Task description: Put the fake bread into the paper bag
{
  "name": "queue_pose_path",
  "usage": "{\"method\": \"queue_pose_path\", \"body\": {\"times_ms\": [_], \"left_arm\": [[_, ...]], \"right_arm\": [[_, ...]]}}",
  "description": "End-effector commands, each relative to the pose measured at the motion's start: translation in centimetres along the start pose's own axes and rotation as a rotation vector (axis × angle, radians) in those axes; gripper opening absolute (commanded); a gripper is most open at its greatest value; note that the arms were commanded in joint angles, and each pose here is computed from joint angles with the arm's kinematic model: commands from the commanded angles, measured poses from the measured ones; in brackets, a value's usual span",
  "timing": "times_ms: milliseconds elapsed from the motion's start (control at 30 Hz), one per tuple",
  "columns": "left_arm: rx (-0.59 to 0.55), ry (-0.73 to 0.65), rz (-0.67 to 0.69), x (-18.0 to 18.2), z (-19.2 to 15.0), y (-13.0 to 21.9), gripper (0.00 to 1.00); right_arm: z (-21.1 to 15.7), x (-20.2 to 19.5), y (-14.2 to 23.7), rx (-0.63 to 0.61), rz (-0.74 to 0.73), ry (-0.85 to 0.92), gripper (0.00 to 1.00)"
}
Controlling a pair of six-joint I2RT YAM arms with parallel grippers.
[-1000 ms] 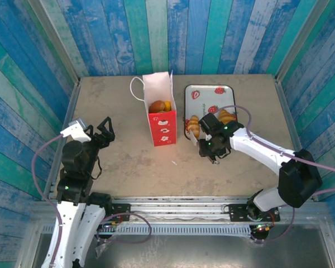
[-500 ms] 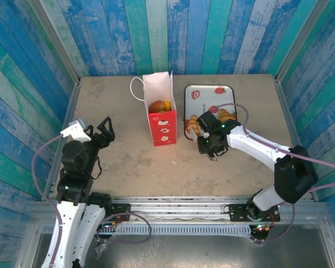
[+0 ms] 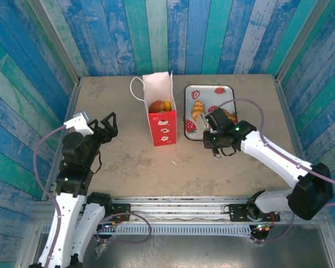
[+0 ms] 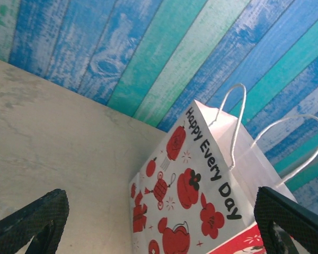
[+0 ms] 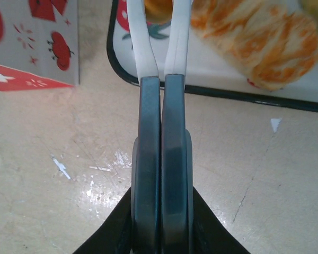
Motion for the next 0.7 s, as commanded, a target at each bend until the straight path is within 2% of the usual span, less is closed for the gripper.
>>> {"method": "queue_pose_path", "body": {"times_ms": [0,133,233,367,667], "left_arm": [[0.019,0.003,-0.100,-2.1,1.1,-0.4,0.94],[0.068,0.002,-0.198,-4.8,2.5,-1.4,0.96],[0.128,0.009,-0.211,-6.5,3.6,-2.8,1.00],[0.200,-0.034,-0.171,-7.7,4.8,-5.3,0.97],[0.320,-0.075,-0.208,-8.5,4.8,-9.6,0.87]], "right_arm": [[1.8,-0.4,3.4,-0.124,-0.020,-0.004,0.05],[3.2,-0.5,7.0,-0.228,-0.011,0.008,0.05],[4.2,-0.4,9.6,-0.300,0.000,0.024,0.05],[5.5,0.0,13.0,-0.403,0.027,0.054,0.05],[7.8,3.1,18.1,-0.596,0.139,0.155,0.05]]}}
Point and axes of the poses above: each hand's point on the last joint's axis, 136 mm out from that joint toward the fingers, its own y axis back along the fingers, its own x axis along the line the jaws close on, z = x × y, the point moved 7 cm from there along y, back along the fingers, and after that the axes turned 12 degrees about y, right-handed, at the moved point
